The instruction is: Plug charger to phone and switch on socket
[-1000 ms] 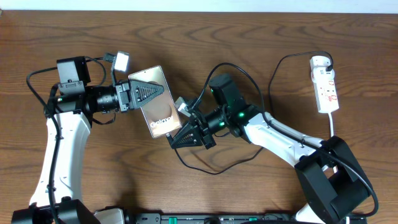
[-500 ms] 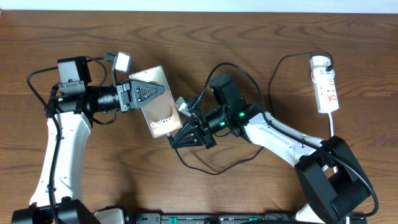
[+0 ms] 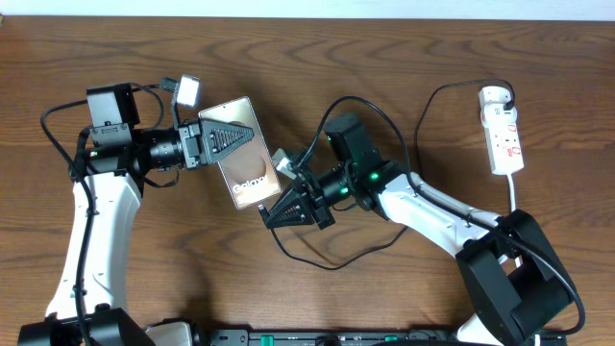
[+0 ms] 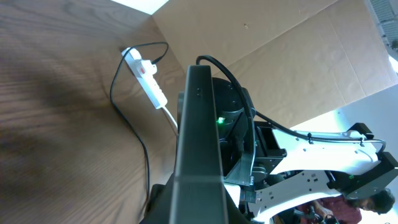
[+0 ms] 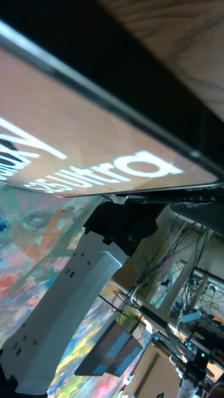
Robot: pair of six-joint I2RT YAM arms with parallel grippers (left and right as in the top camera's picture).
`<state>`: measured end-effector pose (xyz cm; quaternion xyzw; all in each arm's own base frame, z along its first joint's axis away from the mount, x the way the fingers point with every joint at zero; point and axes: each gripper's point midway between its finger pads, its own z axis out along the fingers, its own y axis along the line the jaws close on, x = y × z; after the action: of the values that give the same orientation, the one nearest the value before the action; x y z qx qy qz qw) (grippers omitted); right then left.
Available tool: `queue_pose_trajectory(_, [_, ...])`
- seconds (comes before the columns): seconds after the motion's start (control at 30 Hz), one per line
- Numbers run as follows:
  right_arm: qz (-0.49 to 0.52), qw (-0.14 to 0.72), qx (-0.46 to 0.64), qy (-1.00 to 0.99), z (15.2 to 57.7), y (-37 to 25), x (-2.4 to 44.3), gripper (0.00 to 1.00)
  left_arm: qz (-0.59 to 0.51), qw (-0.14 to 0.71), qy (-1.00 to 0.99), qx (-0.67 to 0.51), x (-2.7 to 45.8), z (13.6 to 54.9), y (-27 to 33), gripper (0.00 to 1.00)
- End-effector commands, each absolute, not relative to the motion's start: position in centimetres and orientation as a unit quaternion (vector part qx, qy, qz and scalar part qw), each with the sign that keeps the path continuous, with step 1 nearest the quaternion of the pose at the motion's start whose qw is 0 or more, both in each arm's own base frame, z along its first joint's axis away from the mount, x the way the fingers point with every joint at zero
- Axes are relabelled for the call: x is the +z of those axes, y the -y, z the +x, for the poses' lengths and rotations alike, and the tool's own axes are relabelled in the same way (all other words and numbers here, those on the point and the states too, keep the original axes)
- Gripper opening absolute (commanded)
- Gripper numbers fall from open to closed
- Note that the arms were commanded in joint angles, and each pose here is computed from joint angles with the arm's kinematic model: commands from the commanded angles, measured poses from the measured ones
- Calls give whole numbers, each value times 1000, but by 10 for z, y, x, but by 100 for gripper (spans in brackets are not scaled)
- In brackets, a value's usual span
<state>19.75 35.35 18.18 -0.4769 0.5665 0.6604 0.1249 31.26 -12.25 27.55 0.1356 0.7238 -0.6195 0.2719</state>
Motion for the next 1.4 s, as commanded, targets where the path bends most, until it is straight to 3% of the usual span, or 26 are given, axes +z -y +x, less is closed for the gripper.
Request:
queue_pose_trajectory(0.0, [-473,123,665,-564,201,-350,182,1,147,266,-707,-639,287,307,126,7])
queue_pose_trajectory(1.37, [-466,131,666,-568,209,-344,183,1,172,271,-701,-637,287,304,135,7])
